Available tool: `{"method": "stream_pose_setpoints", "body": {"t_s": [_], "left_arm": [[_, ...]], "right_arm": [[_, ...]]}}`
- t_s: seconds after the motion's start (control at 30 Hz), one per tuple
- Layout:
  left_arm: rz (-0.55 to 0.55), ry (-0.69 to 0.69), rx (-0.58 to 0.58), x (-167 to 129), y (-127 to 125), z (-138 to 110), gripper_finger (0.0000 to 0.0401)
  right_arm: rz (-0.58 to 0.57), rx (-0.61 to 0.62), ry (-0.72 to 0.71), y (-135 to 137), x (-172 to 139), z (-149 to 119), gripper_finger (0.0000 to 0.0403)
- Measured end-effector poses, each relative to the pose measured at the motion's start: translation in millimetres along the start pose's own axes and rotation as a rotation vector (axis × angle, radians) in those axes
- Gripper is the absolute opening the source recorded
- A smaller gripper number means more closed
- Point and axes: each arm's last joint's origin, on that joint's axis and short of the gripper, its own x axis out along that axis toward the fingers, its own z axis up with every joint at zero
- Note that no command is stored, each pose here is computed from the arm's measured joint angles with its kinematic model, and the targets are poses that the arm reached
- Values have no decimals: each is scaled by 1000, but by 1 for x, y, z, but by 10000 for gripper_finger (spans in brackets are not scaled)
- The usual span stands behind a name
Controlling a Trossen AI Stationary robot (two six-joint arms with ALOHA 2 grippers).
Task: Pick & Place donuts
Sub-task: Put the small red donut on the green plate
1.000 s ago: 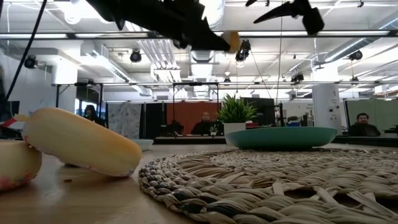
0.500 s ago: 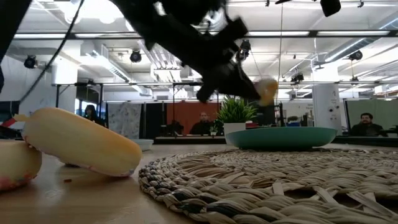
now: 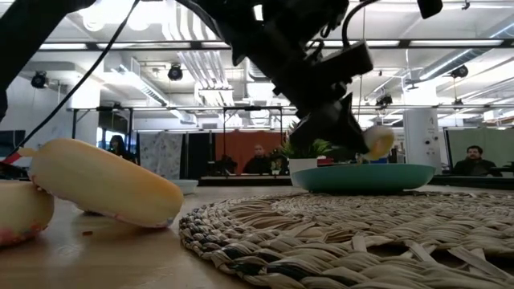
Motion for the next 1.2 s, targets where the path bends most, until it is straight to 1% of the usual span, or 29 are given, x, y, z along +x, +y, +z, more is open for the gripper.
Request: {"method": "stream_pose_setpoints", "body": {"t_s": [0.2,0.27,0.47,0.57,0.67,0.77,0.87,1.0,1.03,1.07,1.2], "left_arm": [[-43,1,11,4,-4,-5,1],[-63,-16,20,5,-5,-5,8],[-71,-9,51,7,-8,-7,62],[-49,11,75,7,-7,-8,87],[-41,46,86,7,-7,-11,102],[-58,81,86,5,-8,-13,107],[-67,97,46,-2,-5,-12,108],[-82,113,-56,-17,2,-12,108],[-91,94,-86,-23,6,-9,108],[-124,70,-111,-28,9,-8,108],[-283,-118,-273,-45,20,5,108]], "right_arm": [[14,5,-4,1,-5,6,206],[18,-5,-6,1,-6,9,206],[24,-22,-30,1,-10,16,206],[24,-27,-31,1,-10,16,206],[24,-28,-31,1,-10,16,206],[24,-30,-30,1,-10,16,206],[23,-32,-30,1,-10,16,206],[22,-35,-24,1,-10,16,206],[23,-34,-16,0,-10,15,206],[22,-35,-7,0,-9,15,206],[12,-18,5,-2,-9,13,206]]}}
